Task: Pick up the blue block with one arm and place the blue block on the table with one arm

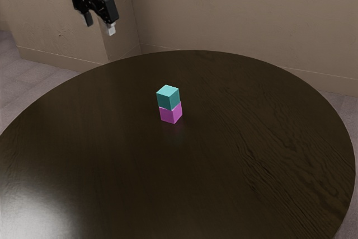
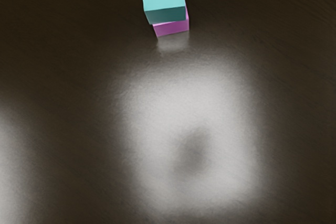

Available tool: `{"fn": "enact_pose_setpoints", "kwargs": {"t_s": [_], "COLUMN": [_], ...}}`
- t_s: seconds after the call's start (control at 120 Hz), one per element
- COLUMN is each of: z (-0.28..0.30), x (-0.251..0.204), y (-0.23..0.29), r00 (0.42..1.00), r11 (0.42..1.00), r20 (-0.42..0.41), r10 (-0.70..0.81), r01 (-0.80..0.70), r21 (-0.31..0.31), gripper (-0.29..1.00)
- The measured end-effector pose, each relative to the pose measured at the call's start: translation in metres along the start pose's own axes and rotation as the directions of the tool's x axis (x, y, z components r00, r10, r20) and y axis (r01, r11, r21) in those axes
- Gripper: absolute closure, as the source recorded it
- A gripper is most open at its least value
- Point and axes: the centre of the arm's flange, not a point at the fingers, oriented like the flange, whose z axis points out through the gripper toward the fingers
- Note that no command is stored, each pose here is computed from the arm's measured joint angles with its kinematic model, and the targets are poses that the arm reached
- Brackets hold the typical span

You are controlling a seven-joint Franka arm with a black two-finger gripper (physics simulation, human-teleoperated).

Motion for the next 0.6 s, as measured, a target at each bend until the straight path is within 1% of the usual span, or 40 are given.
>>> {"fn": "enact_pose_setpoints", "kwargs": {"t_s": [0.208,0.25,0.292,0.333,0.367,0.492,0.6], "z": [0.0,0.009,0.026,0.044,0.061,0.105,0.129], "x": [0.0,-0.004,-0.018,-0.03,-0.031,-0.011,0.043], "y": [0.004,0.008,0.016,0.022,0.025,0.029,-0.002], "r00": [1.0,1.0,0.999,0.998,0.997,0.998,0.998], "r11": [1.0,1.0,0.999,0.998,0.998,0.997,0.996], "r20": [-0.006,0.017,0.045,0.06,0.069,0.066,0.043], "r10": [0.011,0.018,0.029,0.036,0.038,0.016,-0.043], "r01": [-0.011,-0.017,-0.027,-0.034,-0.035,-0.011,0.046], "r21": [-0.016,-0.026,-0.038,-0.045,-0.048,-0.075,-0.07], "gripper": [0.0,0.0,0.0,0.0,0.0,0.0,0.0]}}
